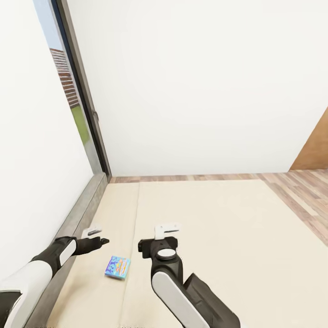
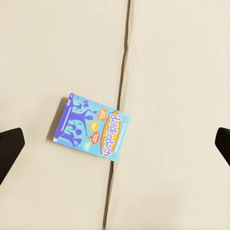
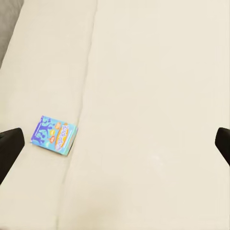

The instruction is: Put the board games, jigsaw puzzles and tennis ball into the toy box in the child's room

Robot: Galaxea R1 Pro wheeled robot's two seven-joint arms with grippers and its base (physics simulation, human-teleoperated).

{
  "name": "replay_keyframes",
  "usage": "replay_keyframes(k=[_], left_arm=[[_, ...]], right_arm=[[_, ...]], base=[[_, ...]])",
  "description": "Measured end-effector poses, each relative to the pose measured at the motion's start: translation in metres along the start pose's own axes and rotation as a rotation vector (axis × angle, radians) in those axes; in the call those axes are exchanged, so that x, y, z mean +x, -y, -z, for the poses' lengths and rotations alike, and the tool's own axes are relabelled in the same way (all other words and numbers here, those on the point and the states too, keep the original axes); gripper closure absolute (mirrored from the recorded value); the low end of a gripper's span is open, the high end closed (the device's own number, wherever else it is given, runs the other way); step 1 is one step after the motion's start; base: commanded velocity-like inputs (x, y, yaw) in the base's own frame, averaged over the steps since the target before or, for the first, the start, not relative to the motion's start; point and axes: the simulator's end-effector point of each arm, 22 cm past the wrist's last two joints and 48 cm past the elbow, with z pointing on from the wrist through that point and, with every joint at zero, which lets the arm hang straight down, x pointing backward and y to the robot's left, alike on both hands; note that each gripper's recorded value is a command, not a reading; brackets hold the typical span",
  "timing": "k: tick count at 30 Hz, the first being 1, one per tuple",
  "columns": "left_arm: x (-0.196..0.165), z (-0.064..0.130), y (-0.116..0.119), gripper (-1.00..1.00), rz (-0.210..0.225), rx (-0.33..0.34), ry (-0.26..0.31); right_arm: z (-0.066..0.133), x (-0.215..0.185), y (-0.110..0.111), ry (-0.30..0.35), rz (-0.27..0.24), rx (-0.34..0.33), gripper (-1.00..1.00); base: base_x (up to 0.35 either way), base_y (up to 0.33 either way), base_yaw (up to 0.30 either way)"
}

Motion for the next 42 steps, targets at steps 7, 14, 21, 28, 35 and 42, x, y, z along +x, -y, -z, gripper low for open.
replay_keyframes(k=[7,14,21,28,35,42], left_arm=[[0.005,-0.004,-0.002,-1.00,0.003,-0.002,-0.011],[0.011,-0.009,-0.005,-1.00,0.006,-0.005,-0.023],[0.016,-0.013,-0.007,-1.00,0.008,-0.008,-0.034],[0.022,-0.018,-0.010,-1.00,0.010,-0.012,-0.045],[0.027,-0.022,-0.012,-1.00,0.011,-0.016,-0.056],[0.032,-0.026,-0.015,-1.00,0.013,-0.019,-0.067]], right_arm=[[0.003,0.004,-0.016,0.003,0.025,-0.047,-1.00],[0.003,0.004,-0.048,0.005,0.000,-0.195,-1.00],[0.002,0.002,-0.061,0.013,-0.034,-0.267,-1.00],[-0.005,0.002,-0.056,0.004,-0.059,-0.265,-1.00],[-0.011,0.003,-0.051,-0.008,-0.074,-0.257,-1.00],[-0.016,0.007,-0.050,-0.020,-0.079,-0.255,-1.00]], base=[[0.000,0.000,0.000],[0.000,0.000,0.000],[0.000,0.000,0.000],[0.000,0.000,0.000],[0.000,0.000,0.000],[0.000,0.000,0.000]])
